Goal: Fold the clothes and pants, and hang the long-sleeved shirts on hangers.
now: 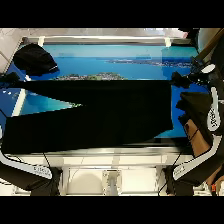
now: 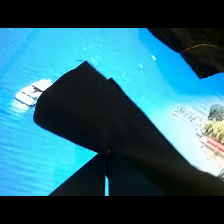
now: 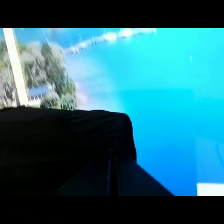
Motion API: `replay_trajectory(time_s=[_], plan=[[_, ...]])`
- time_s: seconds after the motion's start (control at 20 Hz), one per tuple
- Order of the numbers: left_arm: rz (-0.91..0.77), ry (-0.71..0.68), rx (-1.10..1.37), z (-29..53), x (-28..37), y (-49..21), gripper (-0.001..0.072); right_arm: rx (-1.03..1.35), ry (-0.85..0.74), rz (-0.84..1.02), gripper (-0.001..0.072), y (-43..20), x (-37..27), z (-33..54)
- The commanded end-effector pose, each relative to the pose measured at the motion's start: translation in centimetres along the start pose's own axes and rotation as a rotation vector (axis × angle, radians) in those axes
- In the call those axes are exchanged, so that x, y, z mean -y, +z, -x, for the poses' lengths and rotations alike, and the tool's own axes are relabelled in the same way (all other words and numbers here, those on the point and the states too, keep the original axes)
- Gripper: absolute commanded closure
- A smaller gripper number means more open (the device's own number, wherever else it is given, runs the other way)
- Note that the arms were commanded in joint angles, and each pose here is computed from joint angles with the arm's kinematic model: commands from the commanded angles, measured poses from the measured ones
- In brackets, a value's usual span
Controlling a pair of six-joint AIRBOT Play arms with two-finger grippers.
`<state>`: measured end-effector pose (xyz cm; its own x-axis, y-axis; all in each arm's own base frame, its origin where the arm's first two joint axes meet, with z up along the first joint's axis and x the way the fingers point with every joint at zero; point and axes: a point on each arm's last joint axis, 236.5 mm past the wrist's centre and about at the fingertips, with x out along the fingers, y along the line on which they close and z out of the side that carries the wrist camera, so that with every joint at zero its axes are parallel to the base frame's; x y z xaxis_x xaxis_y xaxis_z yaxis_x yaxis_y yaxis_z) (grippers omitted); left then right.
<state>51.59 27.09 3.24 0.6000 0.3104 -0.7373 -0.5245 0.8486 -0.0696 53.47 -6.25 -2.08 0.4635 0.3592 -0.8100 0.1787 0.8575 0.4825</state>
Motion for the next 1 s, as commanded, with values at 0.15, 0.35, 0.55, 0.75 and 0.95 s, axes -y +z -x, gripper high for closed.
replay_trajectory(time_s=[0.15, 0.35, 0.55, 0.75, 0.95], plan=[[0.03, -0.046, 0.117, 2.4, 1.4, 4.4, 0.0701, 0.144, 0.082, 0.048, 0.0689, 4.2, -3.8, 1.7], [-0.021, -0.04, 0.125, 6.0, 1.1, 5.3, 0.0701, 0.133, 0.056, 0.116, 0.0689, 3.8, -5.1, 4.9], [-0.117, -0.019, 0.038, 10.6, 0.0, 3.8, 0.0701, 0.083, 0.034, 0.194, 0.0689, 1.6, -7.1, 9.4], [-0.203, 0.11, -0.052, 13.7, -3.8, 2.1, 0.0701, 0.126, 0.015, 0.251, 0.0689, 1.1, -9.0, 13.7], [-0.218, 0.118, -0.094, 10.7, -4.0, 1.0, 0.0701, 0.106, 0.007, 0.249, 0.069, 0.6, -8.8, 12.2]])
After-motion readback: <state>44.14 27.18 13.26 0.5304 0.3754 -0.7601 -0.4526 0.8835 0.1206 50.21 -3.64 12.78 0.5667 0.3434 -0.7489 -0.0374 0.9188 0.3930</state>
